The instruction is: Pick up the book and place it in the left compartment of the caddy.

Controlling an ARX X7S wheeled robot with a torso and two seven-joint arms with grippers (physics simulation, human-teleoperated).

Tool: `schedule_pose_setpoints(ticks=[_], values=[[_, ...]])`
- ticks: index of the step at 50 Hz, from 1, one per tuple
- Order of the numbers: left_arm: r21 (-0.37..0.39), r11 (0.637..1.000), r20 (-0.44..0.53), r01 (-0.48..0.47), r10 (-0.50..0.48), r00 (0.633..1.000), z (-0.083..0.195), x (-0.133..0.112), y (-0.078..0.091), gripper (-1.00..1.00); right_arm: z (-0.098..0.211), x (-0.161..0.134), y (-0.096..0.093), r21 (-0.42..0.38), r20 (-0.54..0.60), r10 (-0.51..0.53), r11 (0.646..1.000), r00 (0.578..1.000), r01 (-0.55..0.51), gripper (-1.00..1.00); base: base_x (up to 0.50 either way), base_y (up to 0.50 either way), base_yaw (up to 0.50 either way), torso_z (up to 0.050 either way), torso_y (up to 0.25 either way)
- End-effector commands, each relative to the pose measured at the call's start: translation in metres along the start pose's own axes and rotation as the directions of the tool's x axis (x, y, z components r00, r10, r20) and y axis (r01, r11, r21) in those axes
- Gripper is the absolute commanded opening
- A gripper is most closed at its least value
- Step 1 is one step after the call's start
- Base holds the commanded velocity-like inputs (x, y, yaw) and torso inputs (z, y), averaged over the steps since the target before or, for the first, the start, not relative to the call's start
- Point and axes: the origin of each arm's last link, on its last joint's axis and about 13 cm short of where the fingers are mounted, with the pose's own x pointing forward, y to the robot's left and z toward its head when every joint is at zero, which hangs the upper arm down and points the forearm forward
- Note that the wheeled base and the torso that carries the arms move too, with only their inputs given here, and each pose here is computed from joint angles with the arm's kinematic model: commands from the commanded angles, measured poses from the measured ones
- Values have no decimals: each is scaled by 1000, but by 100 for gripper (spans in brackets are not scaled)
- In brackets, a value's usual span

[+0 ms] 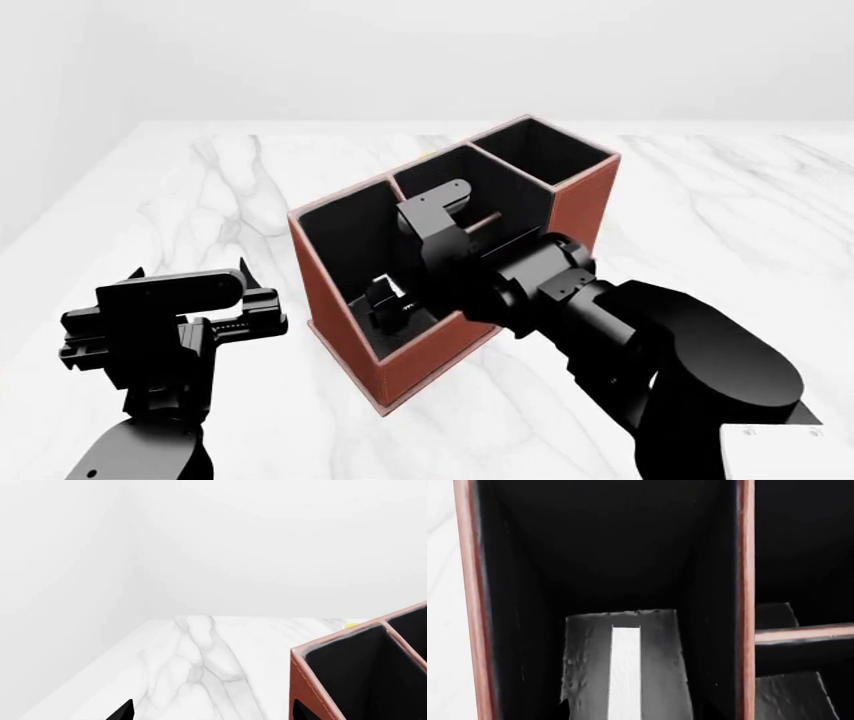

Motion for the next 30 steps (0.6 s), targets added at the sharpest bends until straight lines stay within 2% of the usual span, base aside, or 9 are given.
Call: schedule_pose_setpoints(ticks=[1, 4, 8, 12, 14, 20, 26, 28, 30], values=[[0, 1000, 1, -1, 1, 1000, 1, 0, 0, 100, 9, -5, -3, 4, 23, -10, 1000, 1000, 10, 100, 0, 0, 0, 0, 0], [0, 1000, 2, 0, 0, 1000, 1, 0, 0, 100, 20, -12, -6, 10, 48, -21, 1000, 999, 20, 100, 0, 0, 0, 0, 0], [2, 1000, 3, -1, 1, 1000, 2, 0, 1, 100, 42, -46, -9, 18, 150, -71, 997, 986, 69, 100, 0, 0, 0, 0, 0], [2, 1000, 5, -4, 4, 1000, 2, 0, 1, 100, 58, -98, -7, 39, 263, -64, 998, 963, 56, 100, 0, 0, 0, 0, 0], [2, 1000, 5, -4, 4, 1000, 2, 0, 1, 100, 56, -114, -9, 45, 291, -82, 996, 953, 72, 100, 0, 0, 0, 0, 0], [1, 1000, 6, -4, 4, 1000, 2, -1, 1, 100, 35, -122, -11, 71, 332, -110, 993, 937, 92, 100, 0, 0, 0, 0, 0], [0, 1000, 5, -6, 6, 1000, 1, -1, 2, 100, -11, -117, -5, 110, 440, -265, 964, 858, 241, 100, 0, 0, 0, 0, 0], [2, 1000, 5, -5, 5, 1000, 1, -1, 1, 100, -40, -113, 0, 142, 526, -345, 937, 777, 319, 100, 0, 0, 0, 0, 0], [2, 1000, 6, -4, 4, 1000, 1, -1, 1, 100, -49, -115, 4, 160, 571, -369, 926, 733, 341, 100, 0, 0, 0, 0, 0]])
